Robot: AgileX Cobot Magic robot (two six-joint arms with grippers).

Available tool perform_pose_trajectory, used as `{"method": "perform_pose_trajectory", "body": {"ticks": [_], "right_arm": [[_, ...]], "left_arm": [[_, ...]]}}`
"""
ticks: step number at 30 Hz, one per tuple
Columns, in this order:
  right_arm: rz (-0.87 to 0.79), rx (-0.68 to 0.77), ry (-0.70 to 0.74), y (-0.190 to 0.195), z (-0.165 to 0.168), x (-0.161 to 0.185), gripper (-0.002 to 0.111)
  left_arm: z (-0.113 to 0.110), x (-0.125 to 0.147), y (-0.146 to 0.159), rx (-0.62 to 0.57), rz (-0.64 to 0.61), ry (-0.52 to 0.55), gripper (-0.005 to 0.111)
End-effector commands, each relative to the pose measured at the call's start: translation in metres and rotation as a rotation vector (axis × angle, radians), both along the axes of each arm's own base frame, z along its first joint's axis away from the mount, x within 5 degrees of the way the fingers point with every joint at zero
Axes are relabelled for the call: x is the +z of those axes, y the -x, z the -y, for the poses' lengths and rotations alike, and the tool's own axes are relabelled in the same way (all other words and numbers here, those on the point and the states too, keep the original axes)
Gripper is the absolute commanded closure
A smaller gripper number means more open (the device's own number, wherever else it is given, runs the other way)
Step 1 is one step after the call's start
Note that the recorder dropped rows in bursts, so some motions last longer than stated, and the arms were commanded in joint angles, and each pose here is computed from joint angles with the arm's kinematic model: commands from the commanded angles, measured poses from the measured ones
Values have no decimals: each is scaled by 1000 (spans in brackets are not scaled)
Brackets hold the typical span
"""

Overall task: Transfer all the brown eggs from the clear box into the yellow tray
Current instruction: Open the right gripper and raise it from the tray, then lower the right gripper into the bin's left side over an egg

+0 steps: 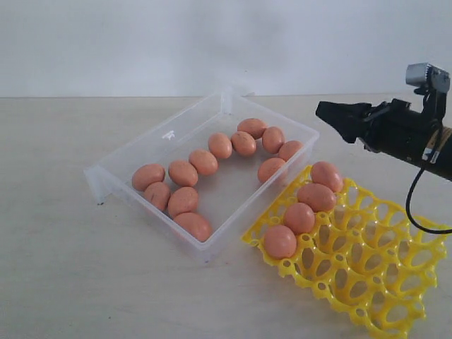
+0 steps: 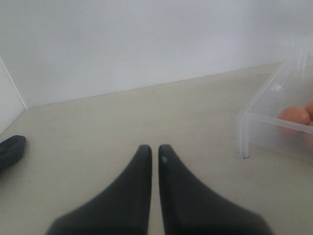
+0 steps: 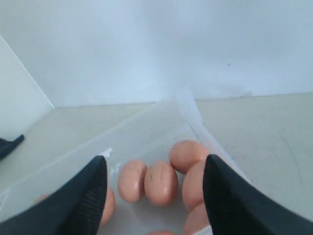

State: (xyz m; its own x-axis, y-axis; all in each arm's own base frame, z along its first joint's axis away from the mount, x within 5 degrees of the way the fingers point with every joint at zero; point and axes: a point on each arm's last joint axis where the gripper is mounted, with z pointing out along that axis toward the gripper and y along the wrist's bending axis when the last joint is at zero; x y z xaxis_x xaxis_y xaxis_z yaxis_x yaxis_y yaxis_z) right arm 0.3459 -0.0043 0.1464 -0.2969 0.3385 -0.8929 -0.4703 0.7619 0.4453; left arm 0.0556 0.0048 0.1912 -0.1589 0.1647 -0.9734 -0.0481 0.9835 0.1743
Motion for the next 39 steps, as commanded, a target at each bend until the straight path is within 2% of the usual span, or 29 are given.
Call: {"method": "perform_pose_trajectory", "body": {"ticks": [1,3,6,8,10,11,14,16,18,19,20,21,22,23,25,26,28,29,31,36,39], "right_arm": [[104,3,-4,-2,0,28,62],[170,42,27,-5,-4,47,76],[192,104,126,-12,-15,77,108],[125,118,218,-21,-28,95,108],[9,113,390,-33,-53,113,108],[-31,132,583,-38,-76,121,108],[-32,105,605,-42,-121,133,108],[-7,75,674,-42,-148,127,108],[94,37,944,-40,-167,114,108],[114,-40,1040,-38,-169,114,108],[82,-182,1186,-34,-168,114,108],[43,-211,1309,-31,-167,113,108],[-113,-195,1367,-29,-164,109,108],[-240,-149,1274,-31,-161,106,108],[-467,80,1040,-39,-165,106,108],[-541,323,967,-42,-173,103,108],[-615,569,830,-44,-183,103,108],[-627,645,778,-46,-188,106,108],[-611,696,731,-56,-197,105,108],[-516,659,746,-76,-211,95,107],[-493,677,786,-80,-217,80,90]], "left_arm": [[1,2,0,-8,12,7,103],[1,2,0,-8,12,7,103],[1,2,0,-8,12,7,103],[1,2,0,-8,12,7,103],[1,2,0,-8,12,7,103],[1,2,0,-8,12,7,103],[1,2,0,-8,12,7,103],[1,2,0,-8,12,7,103],[1,2,0,-8,12,7,103],[1,2,0,-8,12,7,103],[1,2,0,-8,12,7,103],[1,2,0,-8,12,7,103],[1,2,0,-8,12,7,103],[1,2,0,-8,12,7,103],[1,2,0,-8,12,7,103],[1,2,0,-8,12,7,103],[1,2,0,-8,12,7,103],[1,2,0,-8,12,7,103],[1,2,0,-8,12,7,103],[1,2,0,-8,12,7,103],[1,2,0,-8,12,7,103]]}}
